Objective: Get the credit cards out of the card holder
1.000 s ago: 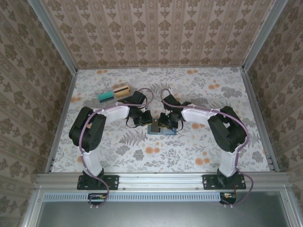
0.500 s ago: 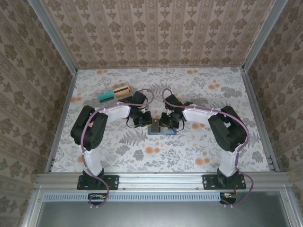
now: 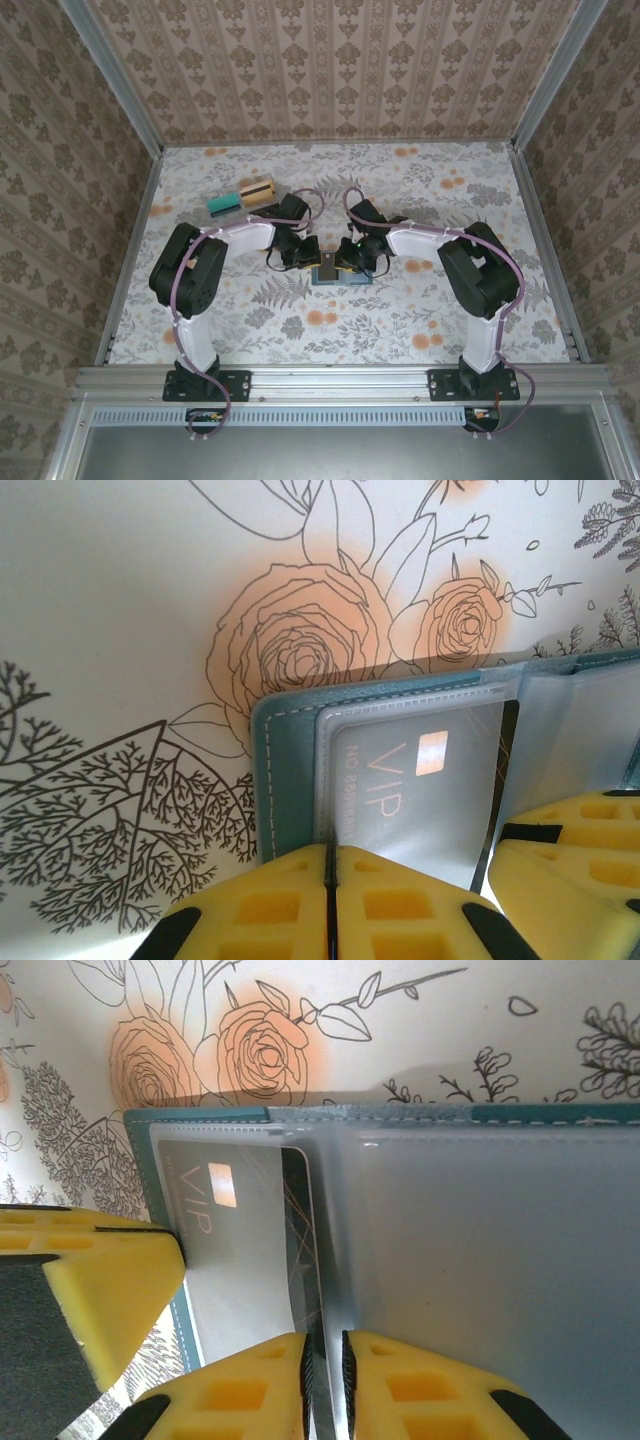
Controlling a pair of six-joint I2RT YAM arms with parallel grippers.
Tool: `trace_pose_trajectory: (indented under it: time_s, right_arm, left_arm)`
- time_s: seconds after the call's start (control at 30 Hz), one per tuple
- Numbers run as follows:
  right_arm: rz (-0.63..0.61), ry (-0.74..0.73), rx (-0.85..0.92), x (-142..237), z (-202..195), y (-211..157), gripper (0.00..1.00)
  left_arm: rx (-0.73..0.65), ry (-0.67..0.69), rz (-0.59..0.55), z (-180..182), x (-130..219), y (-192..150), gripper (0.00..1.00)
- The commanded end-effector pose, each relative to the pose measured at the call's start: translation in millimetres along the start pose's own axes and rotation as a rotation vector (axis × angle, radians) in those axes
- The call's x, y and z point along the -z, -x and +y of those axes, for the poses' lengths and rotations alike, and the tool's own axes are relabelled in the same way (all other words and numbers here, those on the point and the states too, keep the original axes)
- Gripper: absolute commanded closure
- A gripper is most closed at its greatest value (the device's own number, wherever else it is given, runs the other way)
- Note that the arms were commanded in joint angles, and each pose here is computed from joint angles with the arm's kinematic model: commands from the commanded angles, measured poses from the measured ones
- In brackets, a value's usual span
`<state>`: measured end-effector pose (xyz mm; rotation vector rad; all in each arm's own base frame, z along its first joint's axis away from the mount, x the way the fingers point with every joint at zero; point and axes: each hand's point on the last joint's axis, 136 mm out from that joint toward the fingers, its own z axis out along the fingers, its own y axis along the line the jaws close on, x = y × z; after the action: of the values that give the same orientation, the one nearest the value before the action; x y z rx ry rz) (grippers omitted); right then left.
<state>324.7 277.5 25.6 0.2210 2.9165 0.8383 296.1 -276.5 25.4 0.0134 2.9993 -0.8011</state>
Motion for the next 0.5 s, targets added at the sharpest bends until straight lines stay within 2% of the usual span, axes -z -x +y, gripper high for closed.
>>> trace_pose_trajectory:
  time_s: [0.0, 0.17, 0.47]
  right_arm:
    - [0.065, -0.005, -0.047, -11, -9, -10, 0.80]
    - [0.069, -0.001, -0.048, -13, -10, -11, 0.80]
    - [0.062, 0.110, -0.025, -6, 10, -7, 0.81]
  left_arm:
    - [0.020, 0.045, 0.067, 20, -12, -14, 0.93]
    - [0.023, 0.049, 0.085, 24, -17, -18, 0.95]
    - [0.030, 0.072, 0.116, 34, -24, -26, 0.98]
